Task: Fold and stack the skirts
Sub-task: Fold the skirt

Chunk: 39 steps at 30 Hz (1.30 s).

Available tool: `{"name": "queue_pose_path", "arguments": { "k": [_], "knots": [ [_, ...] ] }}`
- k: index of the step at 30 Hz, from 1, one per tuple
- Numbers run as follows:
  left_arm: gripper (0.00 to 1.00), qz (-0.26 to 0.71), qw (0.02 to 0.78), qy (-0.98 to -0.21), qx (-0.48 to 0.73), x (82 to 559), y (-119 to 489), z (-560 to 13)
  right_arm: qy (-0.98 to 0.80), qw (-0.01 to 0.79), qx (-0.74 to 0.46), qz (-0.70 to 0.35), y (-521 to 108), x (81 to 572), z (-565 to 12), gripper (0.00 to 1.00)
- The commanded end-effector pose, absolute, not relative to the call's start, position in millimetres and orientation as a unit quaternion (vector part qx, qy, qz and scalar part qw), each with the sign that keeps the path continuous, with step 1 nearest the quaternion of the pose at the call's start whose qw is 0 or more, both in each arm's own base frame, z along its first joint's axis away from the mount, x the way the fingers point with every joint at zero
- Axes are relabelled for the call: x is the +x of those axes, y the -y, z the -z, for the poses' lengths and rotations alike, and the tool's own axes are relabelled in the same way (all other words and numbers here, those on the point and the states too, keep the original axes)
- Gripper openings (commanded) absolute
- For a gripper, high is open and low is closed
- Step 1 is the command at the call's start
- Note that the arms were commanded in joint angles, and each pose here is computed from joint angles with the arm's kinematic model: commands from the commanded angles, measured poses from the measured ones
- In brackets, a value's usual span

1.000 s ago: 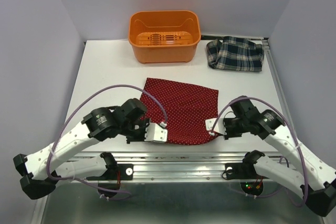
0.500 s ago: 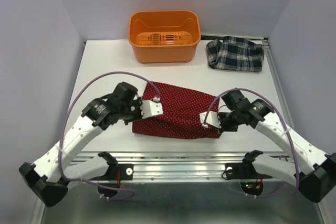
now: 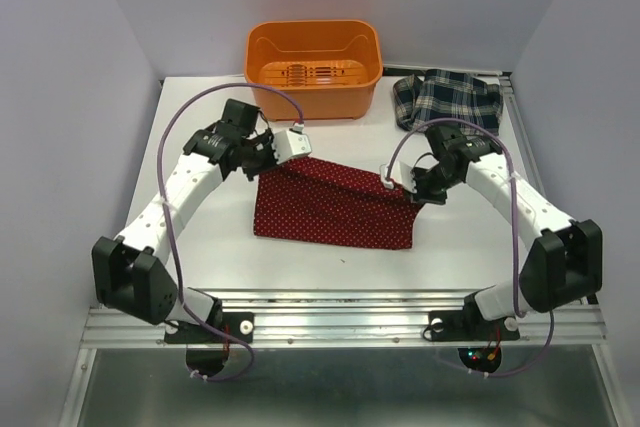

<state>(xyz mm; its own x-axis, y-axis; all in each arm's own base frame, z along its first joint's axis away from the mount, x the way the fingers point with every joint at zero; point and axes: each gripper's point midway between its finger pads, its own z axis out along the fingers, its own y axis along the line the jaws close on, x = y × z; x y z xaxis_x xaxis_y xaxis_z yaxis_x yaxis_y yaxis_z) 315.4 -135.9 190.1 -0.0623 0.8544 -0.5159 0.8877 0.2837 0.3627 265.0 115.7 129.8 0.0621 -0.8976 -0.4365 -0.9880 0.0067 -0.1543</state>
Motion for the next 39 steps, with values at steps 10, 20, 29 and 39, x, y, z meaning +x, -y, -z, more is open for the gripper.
{"name": "queue_pose_path", "arguments": {
  "k": [10,20,29,39],
  "knots": [
    [0.00,0.035,0.353,-0.738,0.574,406,155,-171,-0.697,0.173,-0.684,-0.130,-94,328,-95,0.04],
    [0.16,0.010,0.355,-0.786,0.507,456,138,-130,-0.730,0.192,-0.640,-0.142,-106,374,-74,0.41],
    [0.68,0.019,0.401,-0.810,0.428,461,128,-168,-0.792,0.223,-0.541,-0.173,-119,407,-87,0.56],
    [0.66,0.102,0.335,-0.873,0.338,347,117,-143,-0.811,0.232,-0.454,-0.287,-155,426,-113,0.70]
  ]
}}
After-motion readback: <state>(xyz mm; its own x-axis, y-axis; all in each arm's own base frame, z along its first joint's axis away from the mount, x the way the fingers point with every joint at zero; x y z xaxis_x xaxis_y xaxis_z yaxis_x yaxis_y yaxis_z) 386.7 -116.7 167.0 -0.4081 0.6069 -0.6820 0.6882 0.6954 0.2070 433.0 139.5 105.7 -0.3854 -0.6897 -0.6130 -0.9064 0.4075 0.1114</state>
